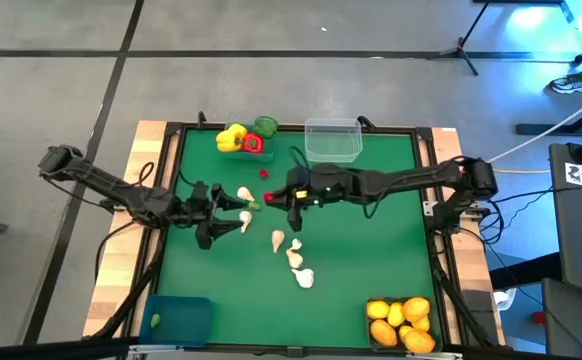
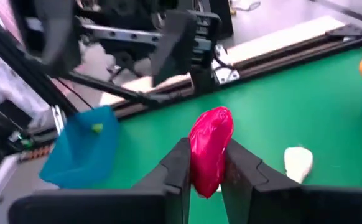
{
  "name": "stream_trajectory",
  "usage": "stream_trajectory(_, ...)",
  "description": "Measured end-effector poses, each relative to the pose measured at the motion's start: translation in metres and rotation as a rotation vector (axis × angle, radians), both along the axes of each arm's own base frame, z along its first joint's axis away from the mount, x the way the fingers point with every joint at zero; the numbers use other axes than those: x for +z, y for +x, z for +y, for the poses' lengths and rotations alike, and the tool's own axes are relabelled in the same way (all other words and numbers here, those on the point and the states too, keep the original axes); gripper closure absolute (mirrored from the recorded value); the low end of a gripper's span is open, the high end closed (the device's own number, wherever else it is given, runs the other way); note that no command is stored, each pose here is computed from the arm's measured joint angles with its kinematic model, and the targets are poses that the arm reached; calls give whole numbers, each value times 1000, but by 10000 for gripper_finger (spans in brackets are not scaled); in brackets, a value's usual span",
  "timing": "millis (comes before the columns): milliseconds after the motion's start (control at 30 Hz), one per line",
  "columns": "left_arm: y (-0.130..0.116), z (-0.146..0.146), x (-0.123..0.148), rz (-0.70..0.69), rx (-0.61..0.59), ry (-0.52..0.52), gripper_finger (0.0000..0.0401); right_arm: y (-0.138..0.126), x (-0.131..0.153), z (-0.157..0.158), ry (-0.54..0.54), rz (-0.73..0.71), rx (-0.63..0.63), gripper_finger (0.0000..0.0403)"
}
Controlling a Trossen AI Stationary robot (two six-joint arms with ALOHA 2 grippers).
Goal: Sort produce into baskets
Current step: Put the red chili pepper into the blue bin
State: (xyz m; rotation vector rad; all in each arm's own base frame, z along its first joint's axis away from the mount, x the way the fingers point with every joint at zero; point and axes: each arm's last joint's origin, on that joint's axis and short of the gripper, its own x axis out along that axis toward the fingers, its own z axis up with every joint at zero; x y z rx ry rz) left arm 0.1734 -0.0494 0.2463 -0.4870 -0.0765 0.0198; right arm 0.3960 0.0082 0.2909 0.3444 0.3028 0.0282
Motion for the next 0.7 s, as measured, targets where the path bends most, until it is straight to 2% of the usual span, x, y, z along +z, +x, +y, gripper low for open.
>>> stream_trajectory(67, 1, 4, -1, 10, 22, 5, 93, 0, 4, 3, -2, -41, -1, 343)
stream_trajectory(400, 14, 24, -8, 41, 33, 10, 96, 1, 1, 24, -39, -43, 17, 343)
stream_trajectory(567, 18, 26, -6, -9, -31, 3, 111, 1, 1, 23, -45, -46, -5, 343)
stream_trajectory(700, 23, 26, -10, 8, -34, -12, 120, 2, 6, 22, -49, -90, -22, 343)
